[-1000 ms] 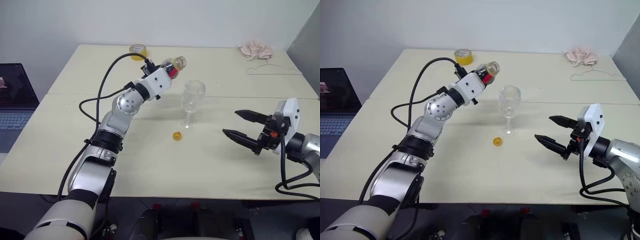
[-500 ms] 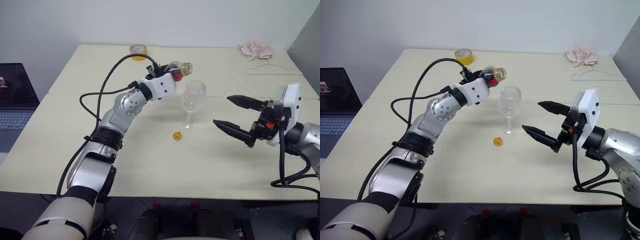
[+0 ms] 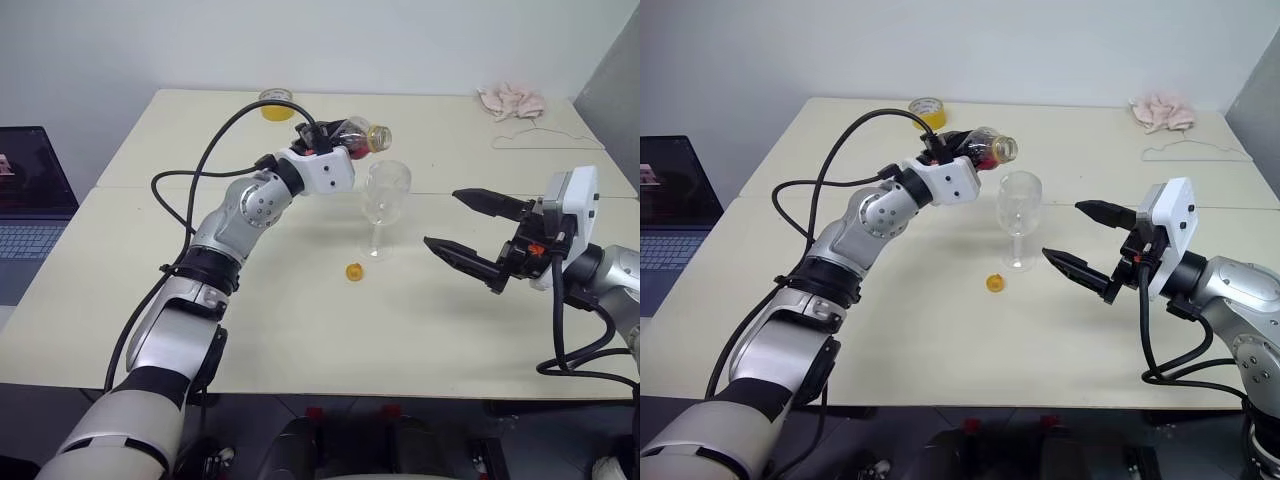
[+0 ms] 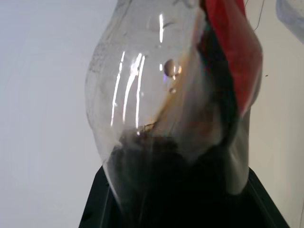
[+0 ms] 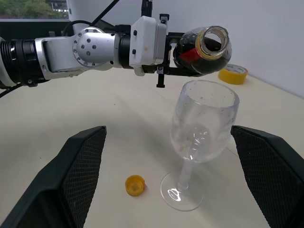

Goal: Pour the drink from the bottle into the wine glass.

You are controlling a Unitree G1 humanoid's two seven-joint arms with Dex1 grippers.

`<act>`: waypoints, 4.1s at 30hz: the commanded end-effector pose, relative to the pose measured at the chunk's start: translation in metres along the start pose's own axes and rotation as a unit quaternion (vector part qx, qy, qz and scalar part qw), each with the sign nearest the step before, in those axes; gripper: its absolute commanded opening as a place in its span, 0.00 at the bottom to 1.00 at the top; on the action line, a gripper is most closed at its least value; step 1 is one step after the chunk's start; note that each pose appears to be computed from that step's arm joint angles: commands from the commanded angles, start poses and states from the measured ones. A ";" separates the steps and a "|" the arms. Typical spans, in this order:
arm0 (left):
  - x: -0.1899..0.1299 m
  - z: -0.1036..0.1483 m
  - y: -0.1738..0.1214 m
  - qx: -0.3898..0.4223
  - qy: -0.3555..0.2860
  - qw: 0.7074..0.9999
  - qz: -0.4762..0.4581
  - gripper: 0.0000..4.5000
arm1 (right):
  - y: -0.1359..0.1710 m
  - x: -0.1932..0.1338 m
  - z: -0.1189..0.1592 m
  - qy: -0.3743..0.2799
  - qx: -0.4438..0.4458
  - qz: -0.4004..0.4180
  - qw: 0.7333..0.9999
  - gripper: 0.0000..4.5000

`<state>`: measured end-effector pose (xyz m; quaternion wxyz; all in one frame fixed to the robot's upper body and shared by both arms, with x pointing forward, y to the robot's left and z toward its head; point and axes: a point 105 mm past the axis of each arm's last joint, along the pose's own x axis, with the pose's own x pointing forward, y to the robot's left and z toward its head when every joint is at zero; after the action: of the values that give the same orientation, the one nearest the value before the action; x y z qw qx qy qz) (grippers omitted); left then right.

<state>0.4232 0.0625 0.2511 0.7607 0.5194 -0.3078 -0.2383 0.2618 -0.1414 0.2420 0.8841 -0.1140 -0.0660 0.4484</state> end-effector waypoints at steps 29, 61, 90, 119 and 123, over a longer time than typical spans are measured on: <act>0.000 0.003 0.029 0.126 -0.025 0.992 0.016 0.30 | -0.003 -0.002 -0.005 0.007 -0.013 -0.018 1.000 1.00; 0.006 0.003 0.037 0.196 -0.031 0.980 0.009 0.30 | -0.002 0.002 -0.009 0.008 -0.011 -0.015 1.000 1.00; 0.006 0.002 0.043 0.227 -0.036 0.973 0.006 0.30 | 0.000 0.002 -0.009 0.006 -0.011 -0.013 1.000 1.00; 0.004 -0.003 0.041 0.222 -0.029 0.975 -0.001 0.30 | 0.002 0.002 -0.014 0.014 -0.006 -0.005 1.000 1.00; 0.004 -0.003 0.040 0.221 -0.028 0.975 -0.003 0.30 | 0.002 0.003 -0.014 0.014 -0.005 -0.004 1.000 1.00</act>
<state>0.4324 0.0741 0.2671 0.6175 0.6740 -0.3518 -0.2017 0.2687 -0.1427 0.2202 0.8906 -0.1142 -0.0380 0.4386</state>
